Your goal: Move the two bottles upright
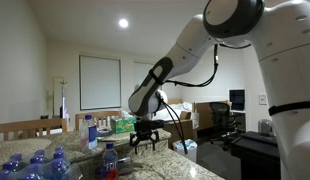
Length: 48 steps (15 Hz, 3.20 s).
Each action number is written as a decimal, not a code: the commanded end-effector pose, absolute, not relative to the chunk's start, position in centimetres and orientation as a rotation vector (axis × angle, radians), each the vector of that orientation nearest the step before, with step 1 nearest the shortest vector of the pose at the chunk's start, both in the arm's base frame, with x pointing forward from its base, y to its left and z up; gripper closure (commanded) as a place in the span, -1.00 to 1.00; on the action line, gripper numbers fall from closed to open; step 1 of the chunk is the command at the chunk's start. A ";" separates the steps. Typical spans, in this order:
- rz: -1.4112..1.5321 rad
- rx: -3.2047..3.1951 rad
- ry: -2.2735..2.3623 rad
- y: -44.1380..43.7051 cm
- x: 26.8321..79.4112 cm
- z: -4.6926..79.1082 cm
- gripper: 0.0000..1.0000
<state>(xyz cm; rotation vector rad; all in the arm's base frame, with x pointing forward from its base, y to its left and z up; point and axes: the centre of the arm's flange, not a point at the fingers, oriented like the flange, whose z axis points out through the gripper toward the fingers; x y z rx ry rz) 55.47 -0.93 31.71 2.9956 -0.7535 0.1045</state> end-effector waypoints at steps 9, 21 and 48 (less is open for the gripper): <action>0.070 3.031 -0.641 -2.3 55.0 32.9 -1.00; 0.027 2.989 -0.617 4.9 58.5 23.4 -1.00; -0.348 2.796 -0.816 5.8 61.7 22.8 -1.00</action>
